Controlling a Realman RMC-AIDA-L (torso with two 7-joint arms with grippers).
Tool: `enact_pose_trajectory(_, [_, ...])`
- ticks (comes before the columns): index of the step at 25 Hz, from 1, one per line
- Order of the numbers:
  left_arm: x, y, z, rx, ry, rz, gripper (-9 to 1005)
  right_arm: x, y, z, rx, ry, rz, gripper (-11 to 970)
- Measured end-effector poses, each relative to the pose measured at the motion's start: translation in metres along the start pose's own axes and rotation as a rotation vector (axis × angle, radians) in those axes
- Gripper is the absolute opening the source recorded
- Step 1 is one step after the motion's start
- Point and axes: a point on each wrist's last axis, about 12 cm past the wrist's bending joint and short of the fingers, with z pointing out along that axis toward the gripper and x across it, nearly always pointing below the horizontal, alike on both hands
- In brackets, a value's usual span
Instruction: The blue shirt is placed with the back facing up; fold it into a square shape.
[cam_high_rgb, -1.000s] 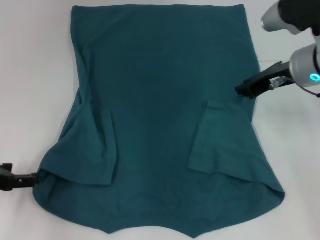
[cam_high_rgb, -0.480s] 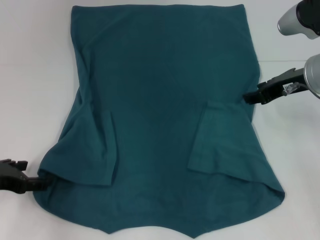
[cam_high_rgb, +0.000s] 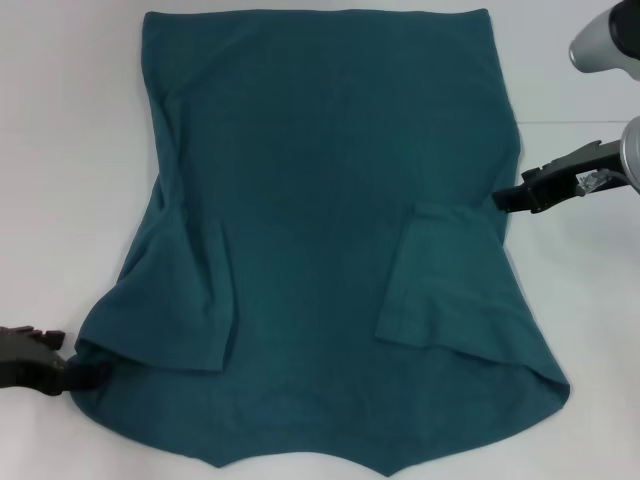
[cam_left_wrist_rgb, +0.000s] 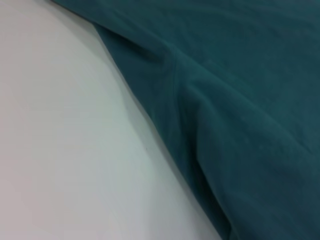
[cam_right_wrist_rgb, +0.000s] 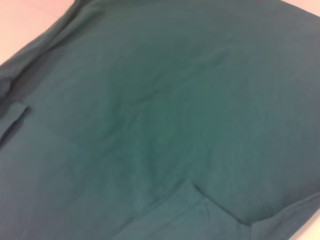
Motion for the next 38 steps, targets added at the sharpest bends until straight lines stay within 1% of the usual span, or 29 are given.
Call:
enact_pose_trajectory(2, [-0.002, -0.001, 0.002, -0.002, 0.004, 0.01, 908, 0.002, 0.0, -0.004, -0.004, -0.013, 0.008, 480])
enact_pose_trajectory(8, [-0.004, -0.003, 0.003, 0.003, -0.004, 0.018, 816, 0.012, -0.006, -0.017, 0.008, -0.031, 0.043, 478])
enact_pose_trajectory(13, [-0.007, -0.004, 0.001, 0.003, -0.008, 0.033, 668, 0.019, -0.012, -0.022, 0.014, -0.029, 0.071, 477])
enact_pose_trajectory(19, [-0.01, -0.006, 0.002, 0.003, -0.018, 0.039, 437, 0.023, -0.014, -0.024, 0.015, -0.026, 0.085, 475])
enact_pose_trajectory(24, [-0.012, -0.006, 0.003, 0.003, -0.024, 0.036, 196, 0.026, -0.015, -0.024, 0.016, -0.022, 0.092, 477])
enact_pose_trajectory(27, [-0.014, -0.007, 0.003, 0.007, -0.027, 0.033, 110, 0.03, -0.014, -0.025, -0.002, 0.005, 0.099, 478])
enact_pose_trajectory(30, [-0.017, -0.008, 0.0, 0.018, -0.038, 0.028, 23, 0.036, -0.009, -0.026, -0.042, 0.062, 0.097, 479])
enact_pose_trajectory(33, [-0.018, -0.009, -0.003, 0.024, -0.039, 0.028, 23, 0.044, -0.006, -0.027, -0.074, 0.119, 0.123, 480])
enact_pose_trajectory(38, [-0.019, -0.012, -0.003, 0.043, -0.031, 0.03, 23, 0.07, -0.004, -0.028, -0.101, 0.192, 0.198, 482])
